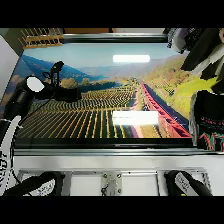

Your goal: Fold the clothes and pants, and hang the long-sleeved shirts on hangers.

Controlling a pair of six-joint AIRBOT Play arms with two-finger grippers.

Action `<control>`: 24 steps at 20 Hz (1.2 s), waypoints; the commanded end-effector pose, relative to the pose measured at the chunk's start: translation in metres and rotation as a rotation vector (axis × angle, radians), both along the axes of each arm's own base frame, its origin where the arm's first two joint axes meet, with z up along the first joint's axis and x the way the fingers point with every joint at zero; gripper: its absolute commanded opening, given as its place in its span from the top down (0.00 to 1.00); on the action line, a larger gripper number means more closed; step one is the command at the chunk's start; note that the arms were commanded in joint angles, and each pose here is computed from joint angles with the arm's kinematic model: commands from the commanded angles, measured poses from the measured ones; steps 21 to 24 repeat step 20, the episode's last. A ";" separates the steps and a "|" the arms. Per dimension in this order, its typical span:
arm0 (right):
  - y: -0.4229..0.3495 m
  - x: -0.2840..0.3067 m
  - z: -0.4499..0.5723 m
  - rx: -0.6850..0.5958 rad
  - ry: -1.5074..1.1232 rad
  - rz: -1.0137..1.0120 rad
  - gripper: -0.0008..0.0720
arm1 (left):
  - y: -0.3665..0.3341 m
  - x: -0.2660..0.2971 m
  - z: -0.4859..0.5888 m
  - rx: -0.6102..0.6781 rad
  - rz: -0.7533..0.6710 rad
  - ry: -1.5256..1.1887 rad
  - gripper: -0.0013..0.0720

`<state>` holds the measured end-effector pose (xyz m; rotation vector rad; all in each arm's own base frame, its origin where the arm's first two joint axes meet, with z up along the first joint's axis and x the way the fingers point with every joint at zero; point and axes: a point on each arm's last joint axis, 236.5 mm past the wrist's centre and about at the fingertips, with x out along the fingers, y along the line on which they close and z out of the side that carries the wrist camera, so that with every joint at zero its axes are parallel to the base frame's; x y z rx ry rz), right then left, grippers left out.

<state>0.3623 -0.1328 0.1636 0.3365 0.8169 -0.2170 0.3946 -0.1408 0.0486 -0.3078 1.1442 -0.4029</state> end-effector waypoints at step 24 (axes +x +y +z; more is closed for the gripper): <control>0.188 0.025 0.002 0.082 -0.023 0.500 0.96 | 0.000 0.000 0.000 0.001 0.000 -0.002 0.97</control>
